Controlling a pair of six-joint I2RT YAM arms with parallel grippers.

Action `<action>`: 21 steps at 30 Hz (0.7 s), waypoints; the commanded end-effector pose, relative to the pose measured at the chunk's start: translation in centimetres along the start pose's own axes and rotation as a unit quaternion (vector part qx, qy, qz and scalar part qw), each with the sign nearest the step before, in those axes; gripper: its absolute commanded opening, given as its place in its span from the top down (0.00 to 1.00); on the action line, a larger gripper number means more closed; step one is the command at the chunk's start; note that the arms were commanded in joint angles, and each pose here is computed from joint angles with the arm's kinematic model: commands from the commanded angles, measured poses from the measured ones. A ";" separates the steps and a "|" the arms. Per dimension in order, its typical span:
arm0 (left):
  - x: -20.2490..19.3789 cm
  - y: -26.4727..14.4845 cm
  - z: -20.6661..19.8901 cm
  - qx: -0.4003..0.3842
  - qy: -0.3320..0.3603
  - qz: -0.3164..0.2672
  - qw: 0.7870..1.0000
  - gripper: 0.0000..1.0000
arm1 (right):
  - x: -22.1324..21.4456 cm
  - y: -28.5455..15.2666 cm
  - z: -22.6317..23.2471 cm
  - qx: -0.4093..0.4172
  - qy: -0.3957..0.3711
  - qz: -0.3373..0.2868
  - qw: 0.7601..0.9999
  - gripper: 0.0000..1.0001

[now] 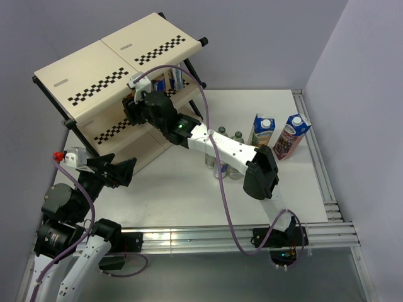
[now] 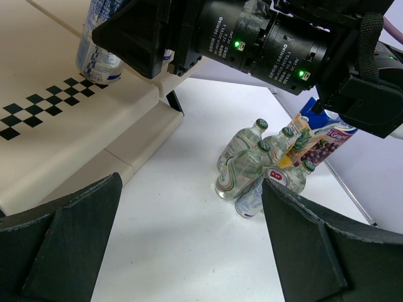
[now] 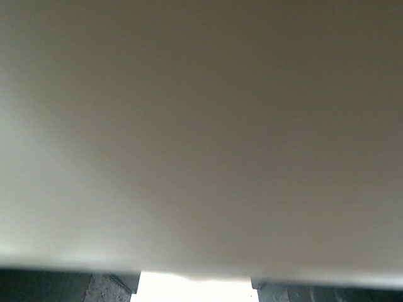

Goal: Place and organize the beverage onto the shelf
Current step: Place the drink on the shelf.

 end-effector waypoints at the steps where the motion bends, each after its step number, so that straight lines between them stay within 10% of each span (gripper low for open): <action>1: 0.6 0.1 -0.5 -0.019 0.008 -0.014 1.000 0.00 | 0.6 0.3 -0.2 -0.001 0.017 -0.008 1.000 0.91; 21: 0.5 0.2 -0.5 -0.018 0.008 -0.011 1.000 0.00 | -2.9 -0.3 0.6 -0.004 0.015 0.030 0.999 0.89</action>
Point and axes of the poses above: each gripper's point midway between its finger pads, its own y axis out along the fingers, its own z axis along the line the jaws close on, x = y × z, the point moved 7 cm from there along -y, back along the fingers, and after that the axes turned 15 degrees about -y, right-handed, at the moved point
